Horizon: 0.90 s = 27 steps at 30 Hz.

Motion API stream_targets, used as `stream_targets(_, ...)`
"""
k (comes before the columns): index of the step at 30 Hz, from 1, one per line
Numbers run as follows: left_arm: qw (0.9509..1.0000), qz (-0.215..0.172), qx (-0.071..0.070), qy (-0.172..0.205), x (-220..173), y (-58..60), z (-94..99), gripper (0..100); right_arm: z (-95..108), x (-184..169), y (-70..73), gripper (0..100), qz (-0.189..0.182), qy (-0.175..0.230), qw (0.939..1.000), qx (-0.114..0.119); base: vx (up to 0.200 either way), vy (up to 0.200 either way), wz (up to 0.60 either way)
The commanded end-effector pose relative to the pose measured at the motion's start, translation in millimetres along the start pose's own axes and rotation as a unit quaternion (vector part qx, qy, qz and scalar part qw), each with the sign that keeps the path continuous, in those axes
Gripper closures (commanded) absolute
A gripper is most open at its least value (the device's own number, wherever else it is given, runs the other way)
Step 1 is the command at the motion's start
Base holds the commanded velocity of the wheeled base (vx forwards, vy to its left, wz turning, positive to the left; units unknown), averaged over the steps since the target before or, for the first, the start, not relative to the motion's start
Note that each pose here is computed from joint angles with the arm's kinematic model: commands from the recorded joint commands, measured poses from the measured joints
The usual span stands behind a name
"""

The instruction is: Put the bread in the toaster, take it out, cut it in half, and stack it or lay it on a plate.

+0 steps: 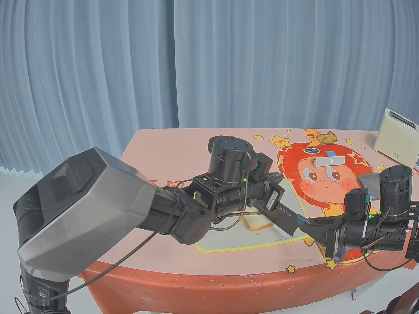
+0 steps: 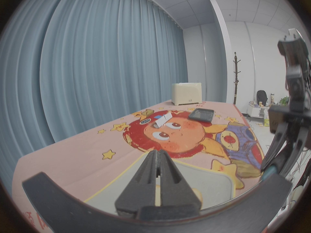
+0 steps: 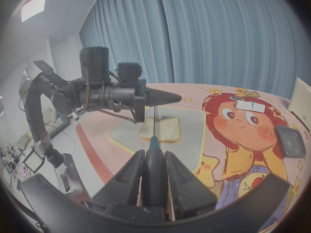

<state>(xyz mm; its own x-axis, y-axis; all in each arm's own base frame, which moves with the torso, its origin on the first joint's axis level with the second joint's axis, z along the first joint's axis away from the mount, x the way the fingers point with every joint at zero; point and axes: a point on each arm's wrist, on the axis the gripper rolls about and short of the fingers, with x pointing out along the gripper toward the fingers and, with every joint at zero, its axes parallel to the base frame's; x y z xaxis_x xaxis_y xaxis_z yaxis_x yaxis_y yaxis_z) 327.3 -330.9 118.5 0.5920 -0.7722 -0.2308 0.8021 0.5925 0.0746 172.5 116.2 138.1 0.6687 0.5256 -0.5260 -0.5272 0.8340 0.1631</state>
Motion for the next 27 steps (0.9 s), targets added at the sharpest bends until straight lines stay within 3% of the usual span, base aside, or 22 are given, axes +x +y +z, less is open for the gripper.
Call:
stream_targets(1,0.9995,0.003,0.003,-0.033,-18.0,-0.3,28.6,100,-0.8,-0.1,0.0,100,0.0,0.002,1.0,0.0,0.0,0.0,0.0)
stream_targets(11,1.0,-0.004,0.0,-0.003,-34.0,-7.1,15.9,100,-0.5,-0.1,0.0,100,-0.001,0.002,1.0,0.0,0.0,0.0,0.0)
stream_targets(27,0.999,0.003,-0.005,0.045,-16.5,-9.6,-20.9,100,-1.4,-0.5,-0.4,100,-0.002,0.003,1.0,0.0,0.0,0.0,0.0)
